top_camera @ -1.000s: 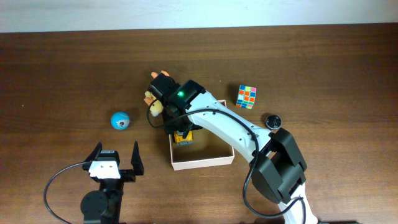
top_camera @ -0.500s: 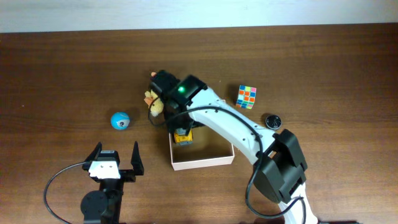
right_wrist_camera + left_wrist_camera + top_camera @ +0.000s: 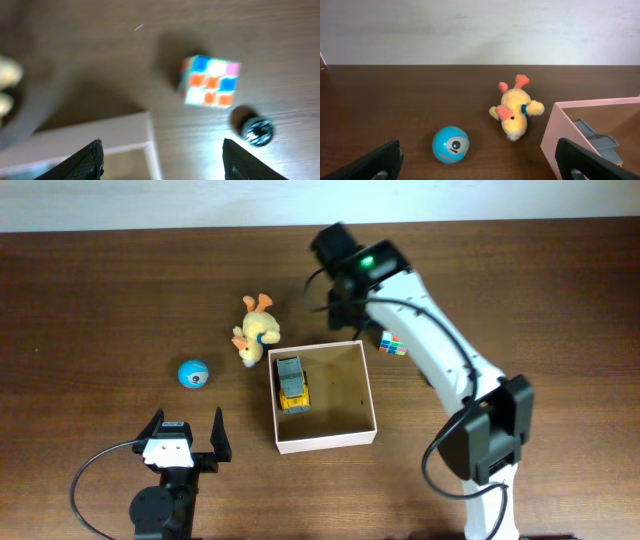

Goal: Pack container
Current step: 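Open the right gripper, release the truck, and lift away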

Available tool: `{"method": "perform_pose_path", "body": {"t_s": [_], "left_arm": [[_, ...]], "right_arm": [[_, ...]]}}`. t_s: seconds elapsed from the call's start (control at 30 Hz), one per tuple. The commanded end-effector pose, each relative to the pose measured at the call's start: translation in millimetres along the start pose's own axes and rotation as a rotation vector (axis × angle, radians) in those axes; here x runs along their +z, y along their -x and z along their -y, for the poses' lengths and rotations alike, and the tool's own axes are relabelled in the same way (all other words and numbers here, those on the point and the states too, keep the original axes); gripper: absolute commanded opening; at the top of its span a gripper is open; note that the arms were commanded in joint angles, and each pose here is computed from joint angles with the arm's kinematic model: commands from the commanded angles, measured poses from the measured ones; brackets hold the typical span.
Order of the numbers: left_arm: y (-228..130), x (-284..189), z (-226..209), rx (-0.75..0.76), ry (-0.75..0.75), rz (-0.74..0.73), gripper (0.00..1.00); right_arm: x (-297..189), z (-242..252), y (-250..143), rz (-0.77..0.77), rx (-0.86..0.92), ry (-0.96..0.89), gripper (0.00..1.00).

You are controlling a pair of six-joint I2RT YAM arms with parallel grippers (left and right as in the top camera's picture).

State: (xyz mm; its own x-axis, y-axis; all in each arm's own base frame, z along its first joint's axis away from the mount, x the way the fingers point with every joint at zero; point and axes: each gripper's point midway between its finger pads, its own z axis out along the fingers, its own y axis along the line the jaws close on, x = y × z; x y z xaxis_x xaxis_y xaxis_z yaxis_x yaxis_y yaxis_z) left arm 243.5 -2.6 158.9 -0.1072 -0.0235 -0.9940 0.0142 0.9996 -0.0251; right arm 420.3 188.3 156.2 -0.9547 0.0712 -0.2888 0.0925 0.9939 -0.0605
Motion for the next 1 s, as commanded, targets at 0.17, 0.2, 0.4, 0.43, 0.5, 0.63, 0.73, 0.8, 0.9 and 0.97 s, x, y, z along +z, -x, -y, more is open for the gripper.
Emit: {"method": "perform_pose_path", "body": {"t_s": [0.17, 0.2, 0.4, 0.43, 0.5, 0.63, 0.73, 0.8, 0.9, 0.97], "left_arm": [[-3.4, 0.6, 0.7, -0.007, -0.007, -0.004, 0.99], [-3.4, 0.6, 0.7, -0.007, -0.007, -0.004, 0.99], [-3.4, 0.6, 0.7, -0.007, -0.007, -0.004, 0.99], [-3.4, 0.6, 0.7, -0.007, -0.007, -0.004, 0.99], [-3.4, 0.6, 0.7, -0.007, -0.007, -0.004, 0.99], [-3.4, 0.6, 0.7, -0.007, -0.007, -0.004, 0.99], [-3.4, 0.6, 0.7, -0.007, -0.007, -0.004, 0.99], [-3.4, 0.6, 0.7, -0.007, -0.007, -0.004, 0.99], [-3.4, 0.6, 0.7, -0.007, -0.007, -0.004, 0.99], [-3.4, 0.6, 0.7, -0.007, -0.007, -0.004, 0.99]], "right_arm": [[14.7, 69.2, 47.4, 0.058, 0.142, -0.053, 0.77], [19.2, 70.9, 49.5, 0.053, 0.135, -0.042, 0.79], [46.3, 74.3, 58.5, 0.034, 0.117, -0.013, 0.8], [50.8, 74.5, 59.1, 0.029, 0.117, -0.013, 0.8], [58.0, 76.1, 58.6, 0.018, 0.116, -0.018, 0.8], [73.6, 72.2, 55.5, -0.009, 0.08, -0.014, 0.83], [82.7, 73.4, 51.7, -0.035, 0.071, -0.017, 0.84], [89.3, 73.7, 49.2, -0.055, 0.064, -0.008, 0.85], [96.9, 80.8, 45.9, -0.078, 0.079, -0.007, 0.86], [101.5, 85.9, 43.4, -0.094, 0.09, 0.0, 0.87]]}}
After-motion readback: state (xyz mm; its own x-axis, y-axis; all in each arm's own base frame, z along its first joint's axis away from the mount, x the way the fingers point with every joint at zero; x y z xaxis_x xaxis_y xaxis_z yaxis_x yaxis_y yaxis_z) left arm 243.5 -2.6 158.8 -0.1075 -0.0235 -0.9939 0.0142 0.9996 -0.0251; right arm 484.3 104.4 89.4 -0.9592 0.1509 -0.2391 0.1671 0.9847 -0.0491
